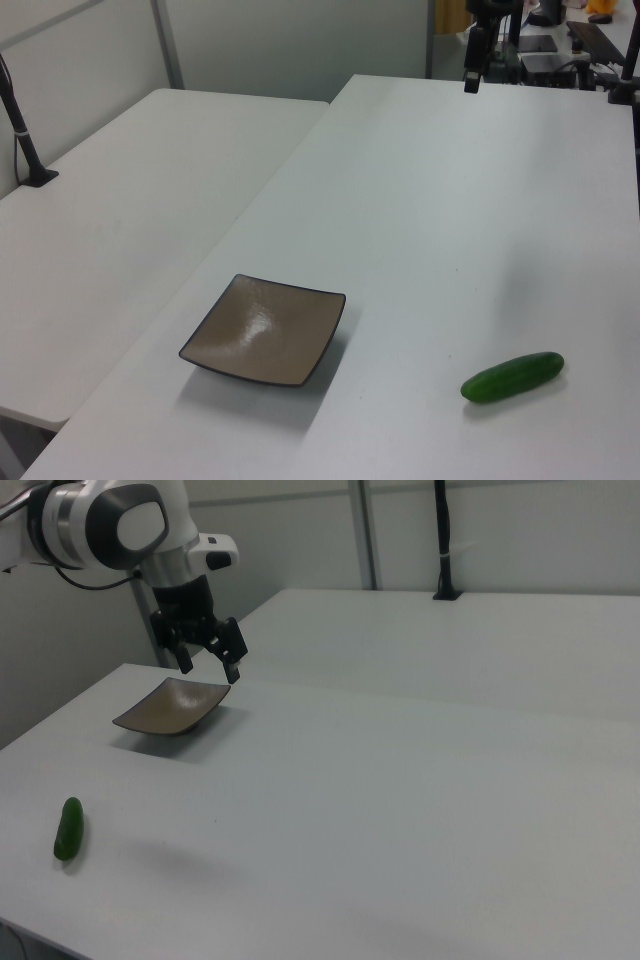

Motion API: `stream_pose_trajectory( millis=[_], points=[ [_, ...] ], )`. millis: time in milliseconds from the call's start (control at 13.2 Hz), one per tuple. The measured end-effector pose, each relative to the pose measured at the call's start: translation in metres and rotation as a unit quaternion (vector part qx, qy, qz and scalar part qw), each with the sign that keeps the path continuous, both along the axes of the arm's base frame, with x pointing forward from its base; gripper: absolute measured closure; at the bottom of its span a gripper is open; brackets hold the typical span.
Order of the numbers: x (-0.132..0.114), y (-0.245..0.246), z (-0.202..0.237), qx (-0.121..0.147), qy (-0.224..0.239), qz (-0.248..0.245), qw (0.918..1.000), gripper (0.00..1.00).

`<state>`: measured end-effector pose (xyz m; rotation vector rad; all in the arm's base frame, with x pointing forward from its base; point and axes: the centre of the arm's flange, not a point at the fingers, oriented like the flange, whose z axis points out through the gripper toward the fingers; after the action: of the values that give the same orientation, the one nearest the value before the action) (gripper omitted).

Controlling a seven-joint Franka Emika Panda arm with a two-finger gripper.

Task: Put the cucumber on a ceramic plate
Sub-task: 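Move the open gripper toward the green cucumber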

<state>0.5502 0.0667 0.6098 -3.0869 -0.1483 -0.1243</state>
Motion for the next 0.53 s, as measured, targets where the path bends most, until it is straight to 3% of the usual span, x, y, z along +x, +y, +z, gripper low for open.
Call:
stream_pose_trajectory(
  millis=[530],
  points=[
    [0.0, 0.0004, 0.0001, 0.001, 0.0, 0.002, 1.0, 0.0]
  ],
)
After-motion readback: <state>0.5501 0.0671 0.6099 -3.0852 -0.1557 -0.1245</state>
